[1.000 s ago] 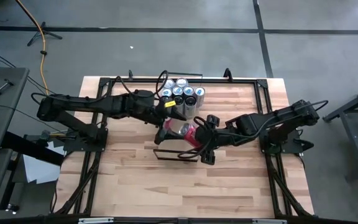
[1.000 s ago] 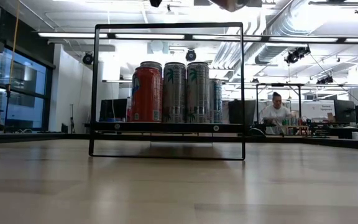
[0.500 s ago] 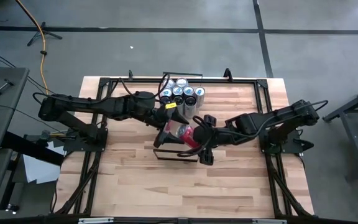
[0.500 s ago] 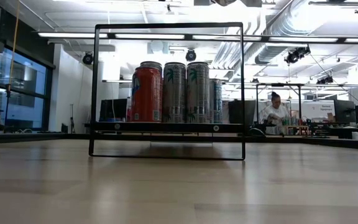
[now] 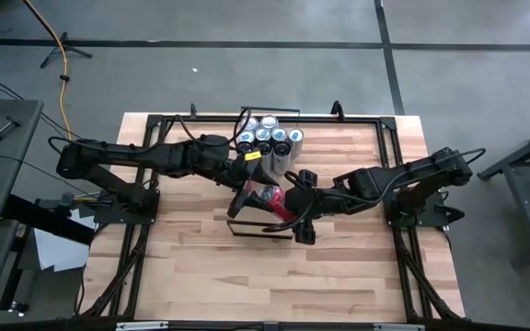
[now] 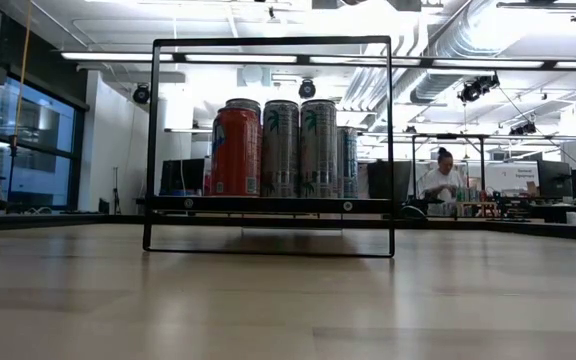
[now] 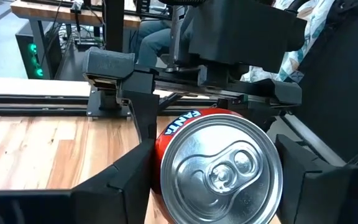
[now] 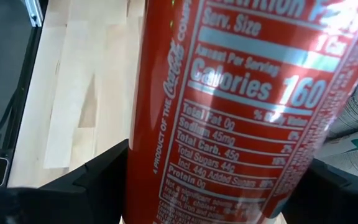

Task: Place canned beverage on shelf
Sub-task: Put the red soda can on the shelf aligned with the other red soda can

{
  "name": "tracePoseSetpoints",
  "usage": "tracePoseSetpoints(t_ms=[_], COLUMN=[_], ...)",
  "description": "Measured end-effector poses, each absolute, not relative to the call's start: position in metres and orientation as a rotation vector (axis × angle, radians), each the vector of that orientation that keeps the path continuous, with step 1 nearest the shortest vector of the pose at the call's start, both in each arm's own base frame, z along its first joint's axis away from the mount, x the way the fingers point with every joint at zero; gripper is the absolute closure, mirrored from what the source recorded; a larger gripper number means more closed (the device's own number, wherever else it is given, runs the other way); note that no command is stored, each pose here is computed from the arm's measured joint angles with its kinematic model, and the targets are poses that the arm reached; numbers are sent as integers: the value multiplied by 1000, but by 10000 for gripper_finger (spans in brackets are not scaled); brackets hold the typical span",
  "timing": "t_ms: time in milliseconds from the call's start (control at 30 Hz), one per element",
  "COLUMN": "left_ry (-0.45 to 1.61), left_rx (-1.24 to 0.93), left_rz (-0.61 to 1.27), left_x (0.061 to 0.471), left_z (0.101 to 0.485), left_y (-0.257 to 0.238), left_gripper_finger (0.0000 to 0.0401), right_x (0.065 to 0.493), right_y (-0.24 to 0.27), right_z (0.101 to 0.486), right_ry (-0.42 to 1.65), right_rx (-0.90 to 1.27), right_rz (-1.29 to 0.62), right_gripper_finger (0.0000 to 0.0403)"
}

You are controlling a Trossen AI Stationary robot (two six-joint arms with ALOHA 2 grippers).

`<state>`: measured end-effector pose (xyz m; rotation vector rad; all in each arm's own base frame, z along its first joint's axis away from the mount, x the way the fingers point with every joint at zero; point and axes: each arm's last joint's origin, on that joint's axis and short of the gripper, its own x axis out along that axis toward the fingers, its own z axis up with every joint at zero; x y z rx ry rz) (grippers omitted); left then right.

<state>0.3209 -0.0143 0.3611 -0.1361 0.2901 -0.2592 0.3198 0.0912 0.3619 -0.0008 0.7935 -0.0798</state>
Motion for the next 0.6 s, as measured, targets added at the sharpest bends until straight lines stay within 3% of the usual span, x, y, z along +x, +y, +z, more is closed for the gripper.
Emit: tracePoseSetpoints(t_ms=[100,333,600], left_ry=[293,325,396], left_rx=[-123,-111,-82], left_rz=[-260,-229,-145], left_x=[321,321,312], left_z=[361,356,354], left_y=[-14,-8,6], left_gripper_finger=[202,202,202], right_x=[320,321,316], right_y=[91,90,87], right_z=[361,364,365], right_ry=[795,769,783], right_rx=[-5,0,-29], right_rz=[-83,-88,-163], right_gripper_finger=[88,29,23])
